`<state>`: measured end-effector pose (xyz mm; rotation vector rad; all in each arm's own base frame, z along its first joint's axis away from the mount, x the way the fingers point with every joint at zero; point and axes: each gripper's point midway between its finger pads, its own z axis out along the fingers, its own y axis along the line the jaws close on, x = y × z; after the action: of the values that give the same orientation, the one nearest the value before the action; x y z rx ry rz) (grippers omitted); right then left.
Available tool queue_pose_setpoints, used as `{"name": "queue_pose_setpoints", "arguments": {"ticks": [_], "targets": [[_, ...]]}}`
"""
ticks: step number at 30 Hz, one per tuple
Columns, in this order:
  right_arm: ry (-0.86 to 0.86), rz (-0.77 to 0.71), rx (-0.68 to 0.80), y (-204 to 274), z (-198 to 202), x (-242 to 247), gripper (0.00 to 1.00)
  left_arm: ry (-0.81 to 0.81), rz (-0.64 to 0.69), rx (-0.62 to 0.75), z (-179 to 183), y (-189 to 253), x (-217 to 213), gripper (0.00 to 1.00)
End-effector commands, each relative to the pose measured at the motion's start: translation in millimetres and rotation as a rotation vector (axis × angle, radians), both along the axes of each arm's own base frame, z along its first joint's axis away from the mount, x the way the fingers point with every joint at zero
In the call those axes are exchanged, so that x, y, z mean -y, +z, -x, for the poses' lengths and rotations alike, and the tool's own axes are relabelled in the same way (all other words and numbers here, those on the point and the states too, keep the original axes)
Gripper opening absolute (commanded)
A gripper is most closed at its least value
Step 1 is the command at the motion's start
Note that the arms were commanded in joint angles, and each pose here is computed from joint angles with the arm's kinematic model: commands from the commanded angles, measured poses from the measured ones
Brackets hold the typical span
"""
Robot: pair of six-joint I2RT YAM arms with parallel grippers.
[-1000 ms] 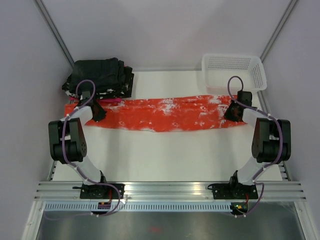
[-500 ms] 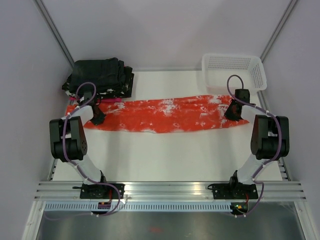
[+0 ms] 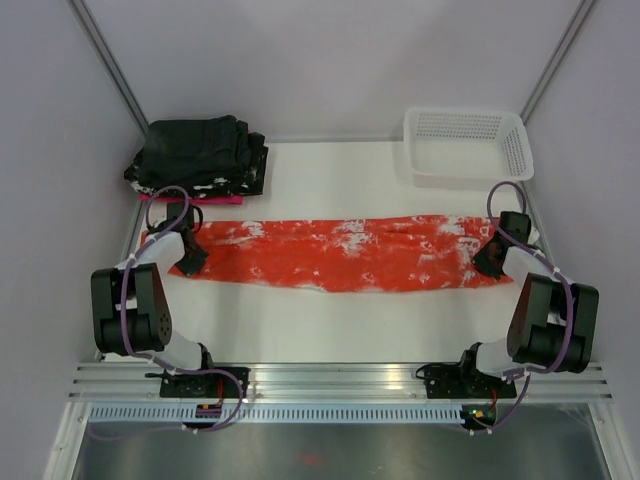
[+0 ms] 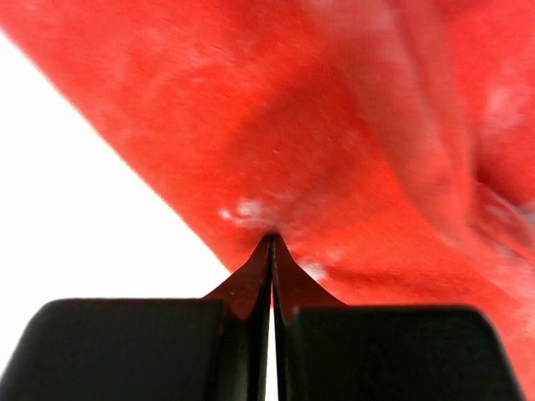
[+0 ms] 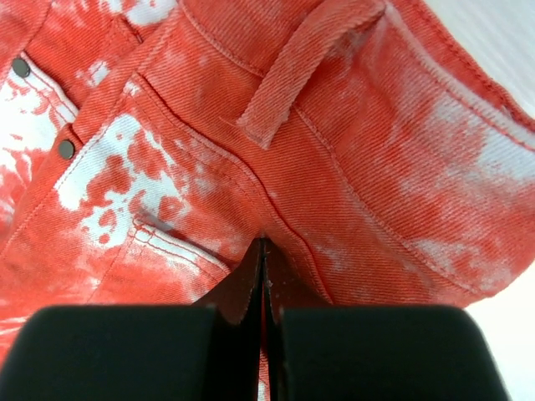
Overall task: Fold and stack the trousers
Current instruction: Fold the trousers
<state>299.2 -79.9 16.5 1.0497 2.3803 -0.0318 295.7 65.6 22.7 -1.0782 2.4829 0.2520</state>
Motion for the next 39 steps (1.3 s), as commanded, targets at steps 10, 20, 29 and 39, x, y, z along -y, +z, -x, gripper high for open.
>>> {"name": "queue_pose_setpoints", "arguments": {"ticks": [10,20,29,39], "targets": [[0.081,-0.063,0.048,41.7,9.3,-8.0,0.00,-0.089,-0.020,0.186,-14.9,71.5,2.0,0.02],[0.201,-0.006,0.259,120.5,-37.7,-20.9,0.03,-0.069,0.085,0.308,-69.9,97.4,14.7,0.56],[0.156,0.011,0.187,97.7,-23.5,-14.6,0.15,0.044,0.098,0.239,-73.7,60.6,8.8,0.59],[-0.032,0.010,0.185,75.5,-18.6,14.5,0.29,0.125,0.132,0.213,-86.2,30.5,8.2,0.37]]}}
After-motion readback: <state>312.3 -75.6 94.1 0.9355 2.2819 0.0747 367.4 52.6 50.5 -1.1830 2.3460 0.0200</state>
